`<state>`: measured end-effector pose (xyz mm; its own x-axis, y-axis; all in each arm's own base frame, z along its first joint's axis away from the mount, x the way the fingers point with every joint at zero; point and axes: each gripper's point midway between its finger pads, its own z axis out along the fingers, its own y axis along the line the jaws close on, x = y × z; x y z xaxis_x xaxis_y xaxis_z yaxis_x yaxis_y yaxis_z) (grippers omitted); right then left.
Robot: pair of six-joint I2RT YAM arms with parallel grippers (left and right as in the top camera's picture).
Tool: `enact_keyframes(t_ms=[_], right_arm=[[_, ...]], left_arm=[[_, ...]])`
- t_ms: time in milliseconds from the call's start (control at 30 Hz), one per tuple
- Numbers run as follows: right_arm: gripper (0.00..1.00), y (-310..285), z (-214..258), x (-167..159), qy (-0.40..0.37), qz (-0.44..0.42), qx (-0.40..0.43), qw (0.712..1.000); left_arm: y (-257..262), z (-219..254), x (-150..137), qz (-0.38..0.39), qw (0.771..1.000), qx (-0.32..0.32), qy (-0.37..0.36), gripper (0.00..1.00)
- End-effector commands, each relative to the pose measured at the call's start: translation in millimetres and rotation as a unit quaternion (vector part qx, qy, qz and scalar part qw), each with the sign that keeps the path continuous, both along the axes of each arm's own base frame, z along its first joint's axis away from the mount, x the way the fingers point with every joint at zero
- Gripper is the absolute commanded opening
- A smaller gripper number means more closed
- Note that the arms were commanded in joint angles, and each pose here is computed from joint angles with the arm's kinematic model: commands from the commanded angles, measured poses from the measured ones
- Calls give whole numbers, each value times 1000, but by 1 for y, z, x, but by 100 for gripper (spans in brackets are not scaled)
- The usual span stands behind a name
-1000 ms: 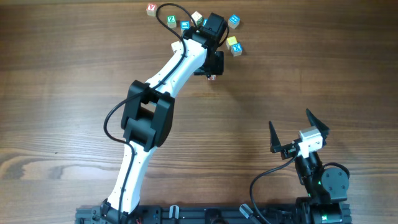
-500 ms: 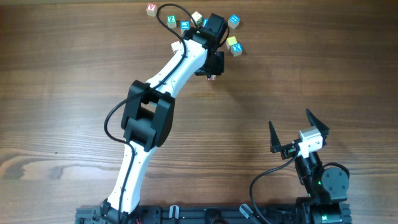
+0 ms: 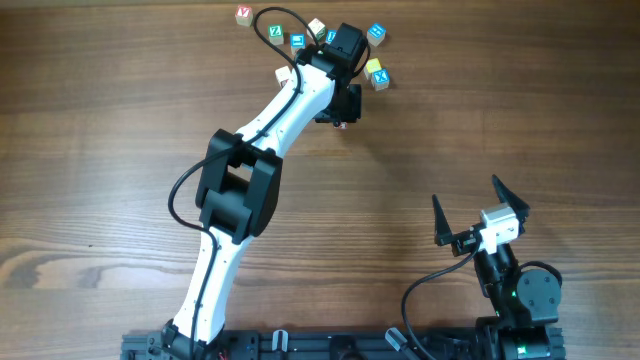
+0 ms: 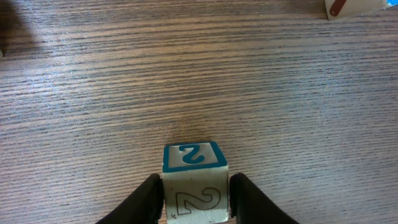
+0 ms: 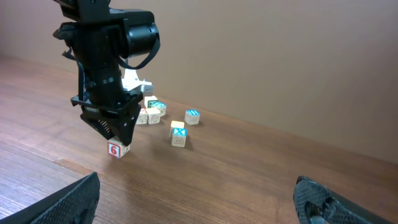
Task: Form a circle
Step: 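Lower and close the left gripper on the '2' block, lift it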
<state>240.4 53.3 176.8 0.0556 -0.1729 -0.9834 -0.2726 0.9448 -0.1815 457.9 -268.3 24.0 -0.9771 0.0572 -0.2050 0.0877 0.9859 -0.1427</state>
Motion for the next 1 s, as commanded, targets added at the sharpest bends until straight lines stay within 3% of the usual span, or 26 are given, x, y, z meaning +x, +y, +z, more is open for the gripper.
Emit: enact_keyframes(t_ms=[0, 433, 567, 800, 967], right_arm=[[100, 0, 1, 0, -4, 0, -1, 1000], [100, 0, 1, 0, -4, 0, -1, 1000], [100, 0, 1, 0, -4, 0, -1, 1000], [100, 0, 1, 0, -4, 0, -1, 1000], [100, 0, 1, 0, -4, 0, -1, 1000]], left_arm=[[2, -9, -4, -1, 1000, 13, 6, 42], [5, -10, -7, 4, 1000, 17, 15, 33], [5, -10, -8, 12, 1000, 16, 18, 39], [7, -11, -12, 12, 999, 21, 25, 36], [5, -10, -8, 12, 1000, 16, 17, 47]])
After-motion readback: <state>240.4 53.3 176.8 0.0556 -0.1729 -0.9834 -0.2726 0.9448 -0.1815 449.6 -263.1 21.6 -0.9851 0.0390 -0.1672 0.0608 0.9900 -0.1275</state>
